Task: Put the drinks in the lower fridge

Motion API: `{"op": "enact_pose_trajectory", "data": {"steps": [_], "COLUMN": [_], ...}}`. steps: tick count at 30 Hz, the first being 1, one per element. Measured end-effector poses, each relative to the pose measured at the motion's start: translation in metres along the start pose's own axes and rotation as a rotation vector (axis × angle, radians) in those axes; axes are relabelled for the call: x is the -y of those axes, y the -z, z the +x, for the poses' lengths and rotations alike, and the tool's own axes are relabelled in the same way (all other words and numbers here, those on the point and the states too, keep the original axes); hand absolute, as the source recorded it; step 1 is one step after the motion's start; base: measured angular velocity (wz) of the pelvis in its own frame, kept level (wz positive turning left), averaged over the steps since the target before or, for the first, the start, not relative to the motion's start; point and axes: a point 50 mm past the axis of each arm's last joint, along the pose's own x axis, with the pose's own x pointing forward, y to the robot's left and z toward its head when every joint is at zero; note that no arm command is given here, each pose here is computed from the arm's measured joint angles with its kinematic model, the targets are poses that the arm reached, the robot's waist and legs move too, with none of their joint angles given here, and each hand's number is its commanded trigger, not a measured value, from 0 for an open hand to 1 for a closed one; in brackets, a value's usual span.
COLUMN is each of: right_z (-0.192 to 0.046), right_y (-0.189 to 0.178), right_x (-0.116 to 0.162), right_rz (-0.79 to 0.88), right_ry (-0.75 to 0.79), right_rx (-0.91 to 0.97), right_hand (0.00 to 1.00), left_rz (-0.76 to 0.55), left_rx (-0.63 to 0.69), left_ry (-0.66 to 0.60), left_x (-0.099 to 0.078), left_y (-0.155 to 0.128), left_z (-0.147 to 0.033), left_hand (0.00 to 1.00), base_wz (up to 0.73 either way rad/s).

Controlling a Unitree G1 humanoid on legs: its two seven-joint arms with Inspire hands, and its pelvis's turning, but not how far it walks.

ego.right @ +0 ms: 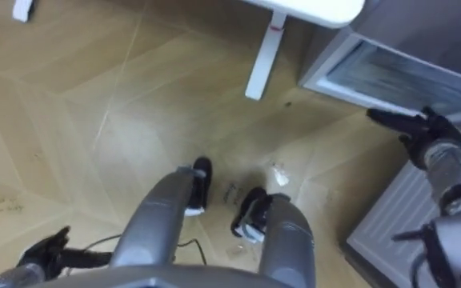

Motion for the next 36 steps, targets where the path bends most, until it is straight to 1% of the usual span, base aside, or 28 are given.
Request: {"op": "enact_pose_trajectory", "data": {"steps": [2, 4, 6, 9, 13, 15, 16, 18, 21, 22, 26, 29, 36], "right_z": [-0.004, -0.007, -0.011, -0.021, -0.031, -0.04, -0.042, -0.05, -0.056, -0.058, -0.061, -0.062, -0.063], "right_y": [0.027, 0.046, 0.067, 0.108, 0.145, 0.168, 0.174, 0.192, 0.206, 0.209, 0.217, 0.219, 0.222], "right_x": [0.007, 0.011, 0.01, 0.01, -0.001, -0.005, -0.007, -0.011, -0.017, -0.019, -0.024, -0.027, -0.031], "right_rz": [-0.086, -0.129, -0.181, -0.247, -0.259, -0.227, -0.22, -0.163, -0.084, -0.05, 0.0, -0.004, -0.032], "right_ry": [-0.007, -0.012, -0.02, -0.039, -0.072, -0.066, -0.066, -0.067, -0.06, -0.055, -0.048, -0.058, -0.082], "right_rx": [-0.088, -0.146, -0.21, -0.323, -0.404, -0.444, -0.455, -0.486, -0.496, -0.498, -0.506, -0.508, -0.52], "right_hand": [0.0, 0.0, 0.0, 0.0, 0.0, 0.0, 0.0, 0.0, 0.0, 0.0, 0.0, 0.0, 0.0], "left_rz": [-0.007, -0.01, -0.014, -0.047, -0.058, -0.067, -0.065, -0.077, -0.067, -0.088, -0.054, -0.043, 0.003], "left_rx": [-0.022, -0.028, -0.039, -0.05, -0.07, -0.087, -0.095, -0.122, -0.125, -0.125, -0.124, -0.105, -0.114], "left_ry": [0.011, 0.014, 0.014, 0.011, 0.001, 0.002, 0.004, 0.008, 0.036, 0.041, 0.038, 0.031, 0.018], "left_x": [0.003, 0.005, 0.006, 0.01, 0.014, 0.021, 0.022, 0.033, 0.046, 0.05, 0.049, 0.05, 0.047], "left_y": [0.004, 0.005, 0.008, 0.013, 0.02, 0.028, 0.031, 0.043, 0.046, 0.047, 0.047, 0.042, 0.042], "left_z": [0.0, 0.001, 0.001, 0.001, 0.0, -0.001, -0.002, -0.004, -0.005, -0.005, -0.005, -0.004, -0.003], "left_hand": [0.0, 0.0, 0.0, 0.0, 0.0, 0.0, 0.0, 0.0, 0.0, 0.0, 0.0, 0.0, 0.0], "base_wz": [0.0, -0.1, -0.11, -0.12, -0.07, -0.18, -0.27, -0.22, 0.03, 0.0, -0.1, -0.14, -0.18]}}
